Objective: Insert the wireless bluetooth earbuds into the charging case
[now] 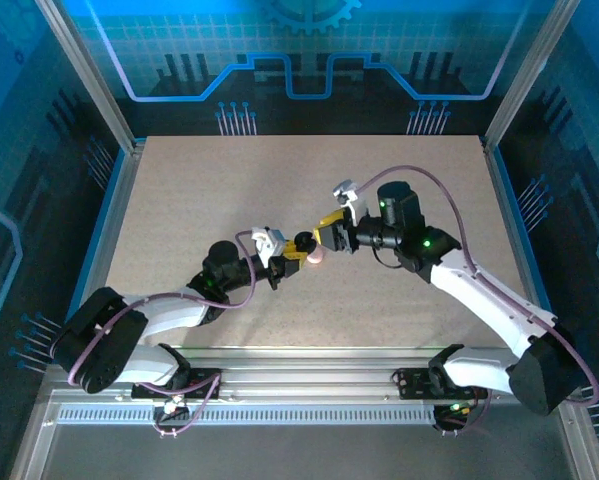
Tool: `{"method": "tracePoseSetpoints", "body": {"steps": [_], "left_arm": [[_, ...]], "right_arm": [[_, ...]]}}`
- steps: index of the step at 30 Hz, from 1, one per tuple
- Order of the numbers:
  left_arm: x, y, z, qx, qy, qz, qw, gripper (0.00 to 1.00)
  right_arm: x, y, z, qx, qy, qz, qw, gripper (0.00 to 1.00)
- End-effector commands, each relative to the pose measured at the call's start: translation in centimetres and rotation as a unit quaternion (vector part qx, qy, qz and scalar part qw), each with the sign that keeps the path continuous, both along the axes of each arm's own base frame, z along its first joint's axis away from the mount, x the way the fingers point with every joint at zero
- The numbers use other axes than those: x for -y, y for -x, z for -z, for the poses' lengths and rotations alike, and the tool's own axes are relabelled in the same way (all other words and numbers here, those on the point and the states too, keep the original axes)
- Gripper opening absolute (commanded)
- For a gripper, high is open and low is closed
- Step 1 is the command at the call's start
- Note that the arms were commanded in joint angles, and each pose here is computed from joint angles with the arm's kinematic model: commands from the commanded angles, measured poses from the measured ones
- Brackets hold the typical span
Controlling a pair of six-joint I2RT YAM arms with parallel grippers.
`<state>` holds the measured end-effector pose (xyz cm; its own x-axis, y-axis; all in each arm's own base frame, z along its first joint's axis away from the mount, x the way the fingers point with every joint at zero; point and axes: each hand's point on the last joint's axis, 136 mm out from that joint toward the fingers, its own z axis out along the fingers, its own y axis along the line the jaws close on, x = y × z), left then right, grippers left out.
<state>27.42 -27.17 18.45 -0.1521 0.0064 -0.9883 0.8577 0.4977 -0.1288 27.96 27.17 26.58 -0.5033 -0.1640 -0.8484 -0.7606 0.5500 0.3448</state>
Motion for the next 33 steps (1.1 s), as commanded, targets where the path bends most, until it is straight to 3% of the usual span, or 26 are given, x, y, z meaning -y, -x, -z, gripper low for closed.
{"method": "tracePoseSetpoints", "body": {"steps": [1, 7, 14, 33], "left_arm": [[0.2, -0.3, -1.6, 0.03, -0.004, -0.003, 1.0, 0.18], [0.1, -0.4, -1.8, 0.031, -0.003, -0.004, 1.0, 0.18], [0.2, -0.4, -1.9, 0.029, 0.0, -0.003, 1.0, 0.18], [0.4, -0.3, -2.0, 0.027, 0.001, 0.003, 1.0, 0.18]], "right_arm": [[-0.1, 0.9, 1.2, -0.075, 0.056, 0.039, 0.995, 0.35], [-0.4, 1.2, 2.2, -0.142, 0.075, 0.075, 0.984, 0.36], [-1.4, 1.1, 3.1, -0.166, 0.083, 0.078, 0.979, 0.37], [-3.4, -0.3, 3.6, -0.155, 0.077, 0.049, 0.984, 0.37]]}}
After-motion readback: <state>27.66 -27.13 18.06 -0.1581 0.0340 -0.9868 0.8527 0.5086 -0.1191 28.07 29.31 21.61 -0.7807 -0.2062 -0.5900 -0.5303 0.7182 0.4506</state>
